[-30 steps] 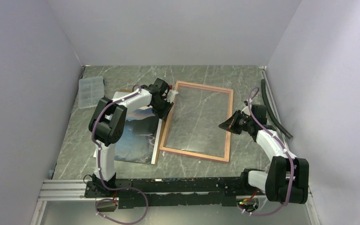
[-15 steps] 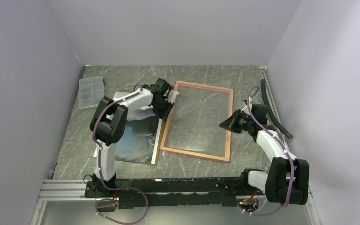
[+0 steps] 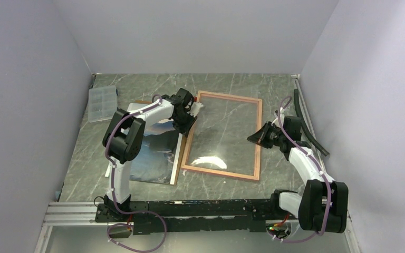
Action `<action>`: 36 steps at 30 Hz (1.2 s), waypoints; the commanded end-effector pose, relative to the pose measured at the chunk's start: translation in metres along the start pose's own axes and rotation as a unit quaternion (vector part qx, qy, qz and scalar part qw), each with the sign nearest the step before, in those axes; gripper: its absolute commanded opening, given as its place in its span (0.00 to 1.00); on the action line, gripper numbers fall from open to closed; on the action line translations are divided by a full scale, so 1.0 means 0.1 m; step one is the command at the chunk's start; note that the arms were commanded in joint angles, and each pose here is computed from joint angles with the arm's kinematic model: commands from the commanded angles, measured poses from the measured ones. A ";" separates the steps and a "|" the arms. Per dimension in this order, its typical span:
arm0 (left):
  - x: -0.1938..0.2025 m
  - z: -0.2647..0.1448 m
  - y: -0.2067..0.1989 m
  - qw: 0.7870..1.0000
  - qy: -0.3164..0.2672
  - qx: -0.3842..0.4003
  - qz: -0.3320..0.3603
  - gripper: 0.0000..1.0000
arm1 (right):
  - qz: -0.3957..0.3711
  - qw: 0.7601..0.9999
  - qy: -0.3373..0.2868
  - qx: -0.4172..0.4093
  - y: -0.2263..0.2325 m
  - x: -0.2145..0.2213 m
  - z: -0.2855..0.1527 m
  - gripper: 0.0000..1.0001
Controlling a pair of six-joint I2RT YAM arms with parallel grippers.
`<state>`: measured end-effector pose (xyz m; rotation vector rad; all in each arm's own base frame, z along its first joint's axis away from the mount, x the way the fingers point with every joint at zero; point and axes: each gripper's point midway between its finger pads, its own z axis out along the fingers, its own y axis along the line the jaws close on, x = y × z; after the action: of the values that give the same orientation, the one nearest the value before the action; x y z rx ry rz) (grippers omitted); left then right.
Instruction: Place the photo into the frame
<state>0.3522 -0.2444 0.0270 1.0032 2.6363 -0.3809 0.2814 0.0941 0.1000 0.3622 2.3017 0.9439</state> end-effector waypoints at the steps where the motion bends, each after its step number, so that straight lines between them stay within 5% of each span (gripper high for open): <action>1: -0.09 0.02 -0.09 1.000 -0.003 0.010 0.015 0.28 | -0.069 0.995 -0.067 -0.040 0.28 -0.35 -0.10 0.00; 20: 0.02 0.11 -0.17 1.000 0.002 0.028 0.011 0.25 | 0.035 0.996 -0.029 -0.071 0.22 -0.13 0.09 0.00; 36: 0.06 0.13 -0.22 0.999 0.001 0.035 0.007 0.21 | 0.060 0.981 -0.056 -0.175 0.83 -0.29 -0.24 0.00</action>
<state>0.3524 -0.2462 0.0230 1.0127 2.6216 -0.3781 0.2911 0.1171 0.1527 0.4874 2.0573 1.2588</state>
